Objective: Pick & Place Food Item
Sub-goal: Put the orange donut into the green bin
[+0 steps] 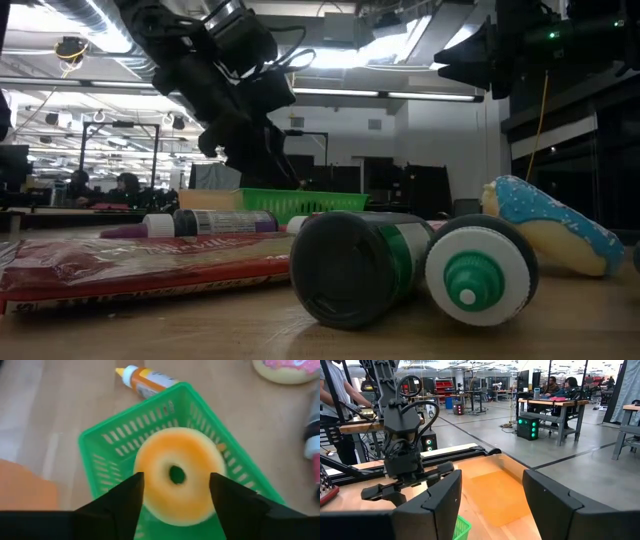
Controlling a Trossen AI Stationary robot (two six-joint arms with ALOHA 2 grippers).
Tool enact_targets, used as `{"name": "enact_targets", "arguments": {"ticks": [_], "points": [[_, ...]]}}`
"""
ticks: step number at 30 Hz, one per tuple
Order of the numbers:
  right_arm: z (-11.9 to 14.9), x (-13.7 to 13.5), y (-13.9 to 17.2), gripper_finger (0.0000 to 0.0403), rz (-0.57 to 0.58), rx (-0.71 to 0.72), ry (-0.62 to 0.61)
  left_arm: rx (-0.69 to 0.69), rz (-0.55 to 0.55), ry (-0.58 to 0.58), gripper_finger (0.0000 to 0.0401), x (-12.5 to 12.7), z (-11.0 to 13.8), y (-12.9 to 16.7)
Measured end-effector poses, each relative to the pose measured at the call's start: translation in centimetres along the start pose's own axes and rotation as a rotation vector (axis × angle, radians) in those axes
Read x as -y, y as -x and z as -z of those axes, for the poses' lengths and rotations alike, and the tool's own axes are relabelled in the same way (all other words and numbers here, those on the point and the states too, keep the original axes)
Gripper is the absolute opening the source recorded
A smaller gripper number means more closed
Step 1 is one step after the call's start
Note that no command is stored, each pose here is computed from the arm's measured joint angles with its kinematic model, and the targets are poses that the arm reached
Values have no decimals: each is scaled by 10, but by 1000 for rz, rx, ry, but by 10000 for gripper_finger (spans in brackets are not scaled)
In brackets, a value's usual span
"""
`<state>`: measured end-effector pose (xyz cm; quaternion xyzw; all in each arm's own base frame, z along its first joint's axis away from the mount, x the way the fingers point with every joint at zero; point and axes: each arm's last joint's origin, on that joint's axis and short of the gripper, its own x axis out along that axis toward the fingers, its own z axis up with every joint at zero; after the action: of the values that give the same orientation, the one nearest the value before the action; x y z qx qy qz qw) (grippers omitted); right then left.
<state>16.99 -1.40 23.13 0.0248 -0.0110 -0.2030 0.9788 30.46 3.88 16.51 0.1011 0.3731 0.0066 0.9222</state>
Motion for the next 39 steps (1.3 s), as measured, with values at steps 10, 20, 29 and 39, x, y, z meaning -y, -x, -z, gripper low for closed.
{"name": "enact_targets", "arguments": {"ticks": [10,20,29,39], "points": [[0,0,0,213,0,-1,0,164,-65,-112,248,-12,-44,29],[0,0,0,213,0,-3,-1,44,60,-161,230,-15,-50,37],[0,0,0,213,-1,-1,-5,-34,167,-186,116,-8,-33,-3],[0,0,0,213,0,-1,-13,-73,177,-153,6,-9,-22,-24]]}}
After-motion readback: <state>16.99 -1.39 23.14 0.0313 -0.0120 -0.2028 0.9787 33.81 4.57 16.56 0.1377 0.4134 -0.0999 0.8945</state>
